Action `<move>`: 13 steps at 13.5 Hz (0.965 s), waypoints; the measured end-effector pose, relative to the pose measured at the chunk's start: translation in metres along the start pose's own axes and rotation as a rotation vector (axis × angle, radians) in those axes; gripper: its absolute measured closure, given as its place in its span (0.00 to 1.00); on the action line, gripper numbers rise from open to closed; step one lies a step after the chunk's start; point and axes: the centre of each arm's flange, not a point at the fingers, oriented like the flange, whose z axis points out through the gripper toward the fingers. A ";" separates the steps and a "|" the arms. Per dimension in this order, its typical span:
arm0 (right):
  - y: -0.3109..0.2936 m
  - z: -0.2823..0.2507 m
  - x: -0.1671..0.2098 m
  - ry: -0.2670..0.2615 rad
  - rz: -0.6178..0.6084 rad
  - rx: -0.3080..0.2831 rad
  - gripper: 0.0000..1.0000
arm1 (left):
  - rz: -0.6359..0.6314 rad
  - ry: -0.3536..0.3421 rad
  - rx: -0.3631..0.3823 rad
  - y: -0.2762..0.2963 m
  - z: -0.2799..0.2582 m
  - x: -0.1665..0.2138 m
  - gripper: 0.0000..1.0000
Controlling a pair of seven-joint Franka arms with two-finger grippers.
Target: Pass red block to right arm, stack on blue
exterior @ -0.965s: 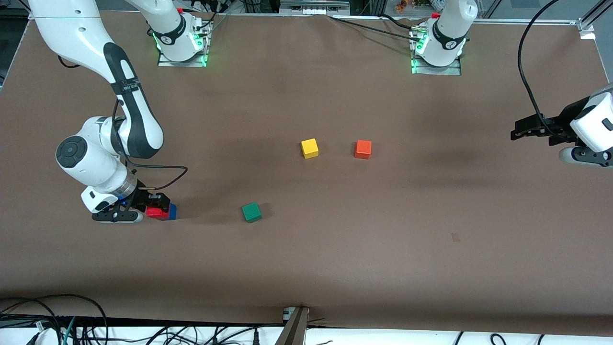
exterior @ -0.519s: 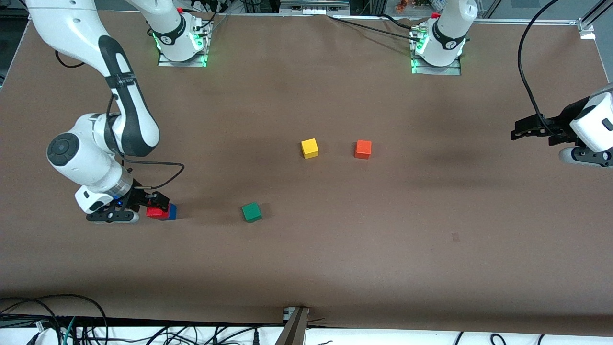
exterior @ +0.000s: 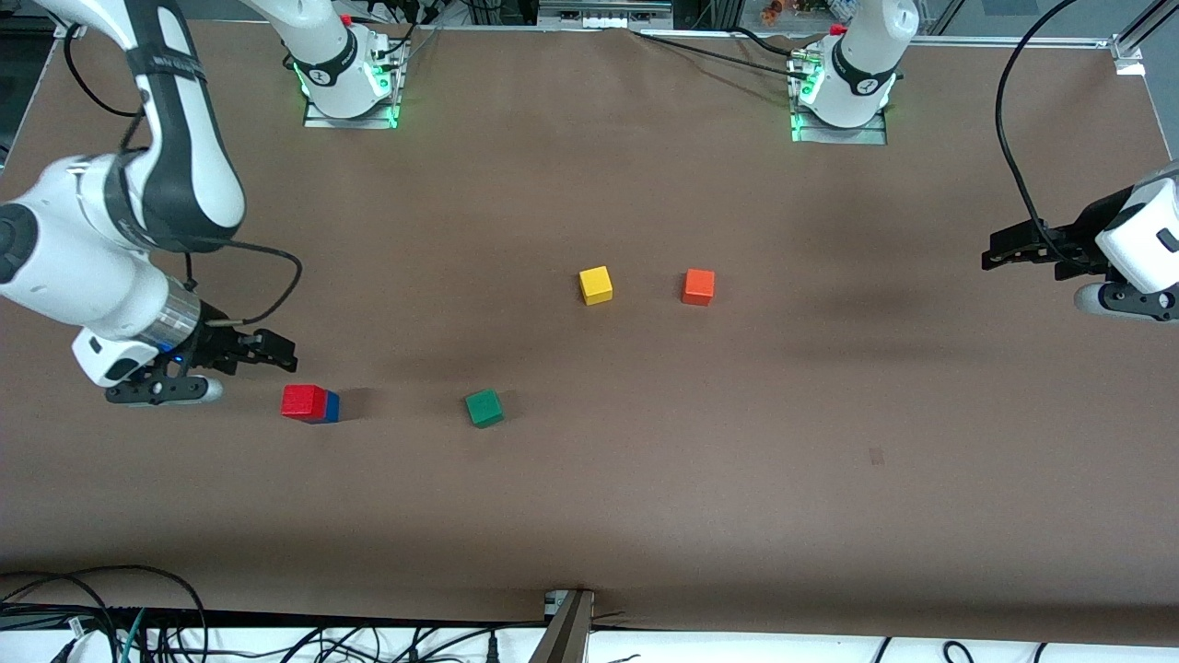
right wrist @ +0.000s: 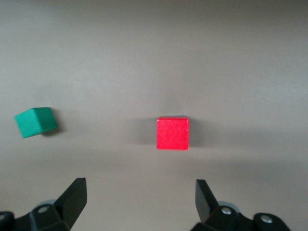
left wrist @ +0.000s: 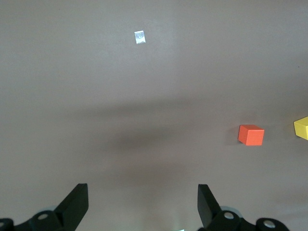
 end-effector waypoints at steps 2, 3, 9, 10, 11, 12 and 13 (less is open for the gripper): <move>0.001 -0.031 -0.010 -0.021 -0.018 -0.029 0.00 | 0.000 0.000 0.000 0.000 0.000 0.000 0.00; 0.001 -0.047 -0.017 -0.034 -0.022 -0.048 0.00 | 0.000 0.000 0.000 0.000 0.000 0.000 0.00; -0.002 -0.139 -0.062 -0.087 -0.023 -0.066 0.00 | 0.000 -0.002 0.000 0.000 0.001 0.000 0.00; -0.004 -0.152 -0.064 -0.086 -0.024 -0.066 0.00 | 0.000 -0.003 0.000 0.000 0.001 0.000 0.00; -0.005 -0.162 -0.065 -0.087 -0.025 -0.066 0.00 | 0.000 -0.003 0.000 0.000 0.001 0.000 0.00; -0.006 -0.170 -0.066 -0.093 -0.025 -0.066 0.00 | 0.000 -0.003 0.000 0.000 0.001 0.000 0.00; -0.006 -0.176 -0.068 -0.102 -0.023 -0.066 0.00 | 0.000 -0.003 0.000 0.000 0.001 0.000 0.00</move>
